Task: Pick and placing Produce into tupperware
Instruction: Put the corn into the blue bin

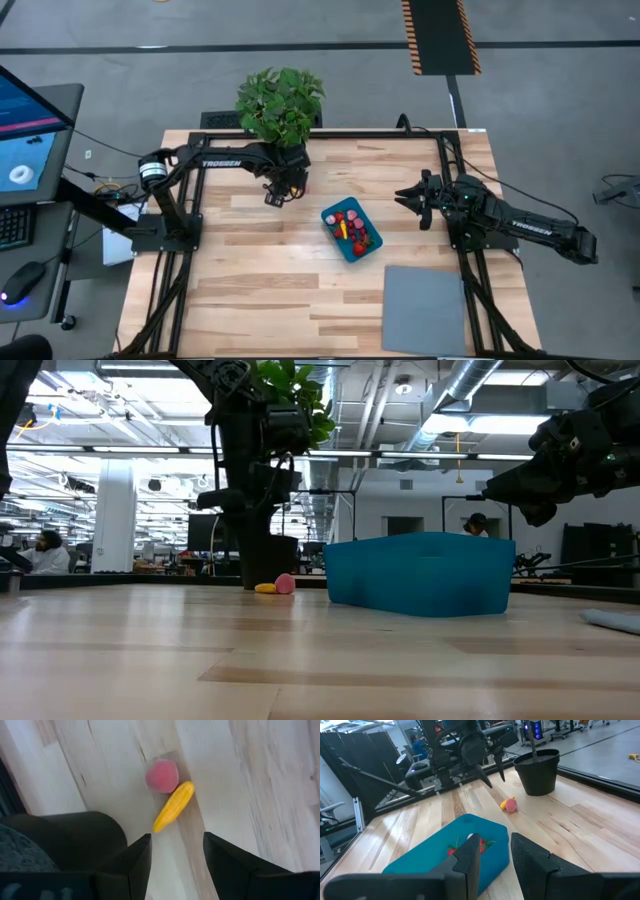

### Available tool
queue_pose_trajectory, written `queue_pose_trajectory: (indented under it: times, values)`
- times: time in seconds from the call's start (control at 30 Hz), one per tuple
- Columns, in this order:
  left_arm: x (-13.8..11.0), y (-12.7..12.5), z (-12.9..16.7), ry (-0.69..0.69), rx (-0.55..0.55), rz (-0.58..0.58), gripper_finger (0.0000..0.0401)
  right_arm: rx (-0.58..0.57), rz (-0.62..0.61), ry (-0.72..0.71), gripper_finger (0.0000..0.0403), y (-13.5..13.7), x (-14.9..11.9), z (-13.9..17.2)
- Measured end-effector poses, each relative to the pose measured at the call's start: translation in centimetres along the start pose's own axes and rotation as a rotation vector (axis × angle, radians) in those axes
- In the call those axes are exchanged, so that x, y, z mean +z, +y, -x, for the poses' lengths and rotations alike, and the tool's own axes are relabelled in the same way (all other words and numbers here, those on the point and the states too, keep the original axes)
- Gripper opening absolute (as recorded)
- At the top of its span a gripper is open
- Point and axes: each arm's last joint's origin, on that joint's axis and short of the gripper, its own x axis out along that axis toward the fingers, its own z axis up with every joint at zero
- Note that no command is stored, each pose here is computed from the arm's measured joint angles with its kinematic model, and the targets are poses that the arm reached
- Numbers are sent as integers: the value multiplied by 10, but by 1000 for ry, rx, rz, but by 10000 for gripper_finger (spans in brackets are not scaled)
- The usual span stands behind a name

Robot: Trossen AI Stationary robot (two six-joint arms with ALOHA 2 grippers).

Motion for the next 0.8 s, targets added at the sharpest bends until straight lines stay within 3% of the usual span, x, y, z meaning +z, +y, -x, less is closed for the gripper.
queue_pose_trajectory:
  times: [0.13, 0.33, 0.5, 0.63, 0.8]
  values:
    - [0, -1, 0, -43, -55, 44, 169, 0, 0, 0, 131, 0, 0, 0]
    - [15, 1, 9, -195, -173, 252, 169, 0, 0, 0, 131, 0, 0, 0]
    - [11, 5, 9, -186, -198, 388, 169, 0, 0, 0, 131, 0, 0, 0]
    - [10, 7, -4, -168, -281, 508, 169, 0, 0, 0, 131, 0, 0, 0]
    - [13, 6, -31, -86, -319, 526, 169, 0, 0, 0, 131, 0, 0, 0]
